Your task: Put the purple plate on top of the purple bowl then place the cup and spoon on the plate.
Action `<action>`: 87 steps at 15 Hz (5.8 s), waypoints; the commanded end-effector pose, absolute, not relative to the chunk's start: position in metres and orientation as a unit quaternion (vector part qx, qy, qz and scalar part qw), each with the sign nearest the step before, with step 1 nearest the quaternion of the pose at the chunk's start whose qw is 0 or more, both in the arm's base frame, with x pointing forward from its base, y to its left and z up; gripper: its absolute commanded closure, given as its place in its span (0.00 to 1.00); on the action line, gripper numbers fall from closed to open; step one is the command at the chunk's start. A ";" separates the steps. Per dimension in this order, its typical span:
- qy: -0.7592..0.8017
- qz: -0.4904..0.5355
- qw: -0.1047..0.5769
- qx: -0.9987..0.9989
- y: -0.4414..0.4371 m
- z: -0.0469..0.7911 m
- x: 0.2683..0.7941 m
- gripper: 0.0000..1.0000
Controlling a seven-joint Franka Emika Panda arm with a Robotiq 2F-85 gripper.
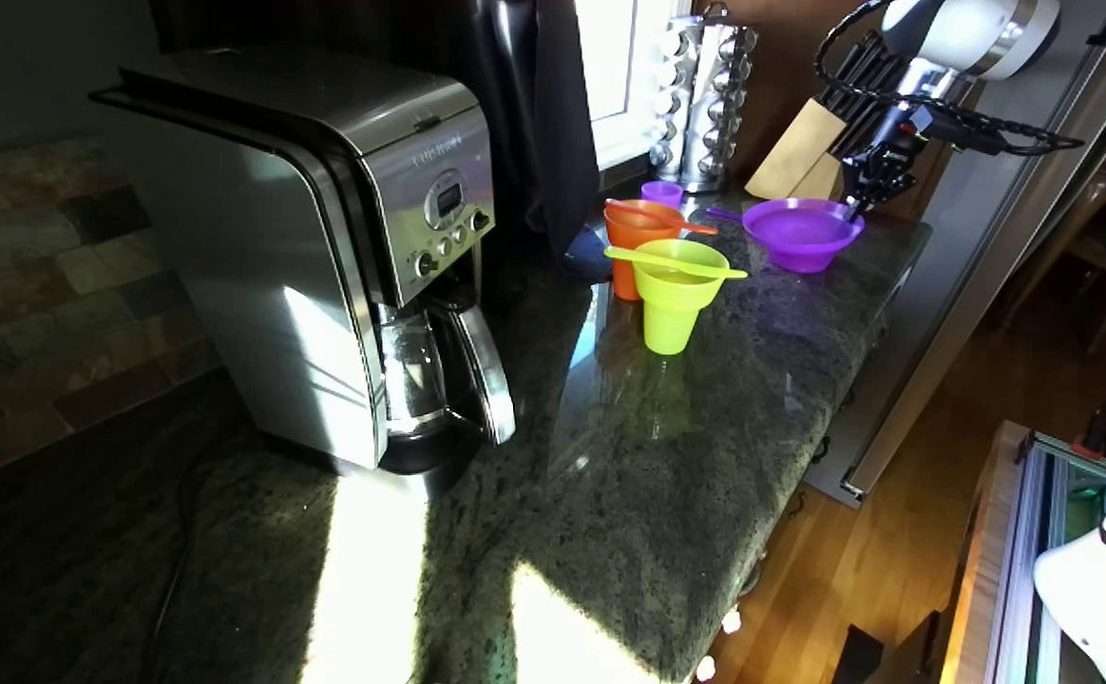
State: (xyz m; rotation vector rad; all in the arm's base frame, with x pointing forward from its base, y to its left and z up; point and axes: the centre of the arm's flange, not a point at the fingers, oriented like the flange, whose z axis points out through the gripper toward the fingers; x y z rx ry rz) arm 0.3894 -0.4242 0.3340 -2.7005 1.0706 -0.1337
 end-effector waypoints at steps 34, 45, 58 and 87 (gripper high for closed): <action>0.394 -0.069 0.130 -0.907 -0.461 0.344 0.380 0.00; 0.430 -0.077 0.136 -0.889 -0.414 0.371 0.444 0.00; 0.353 -0.123 0.107 -0.921 -0.357 0.426 0.538 0.00; 0.236 -0.065 0.001 -0.970 -0.341 0.340 0.695 0.00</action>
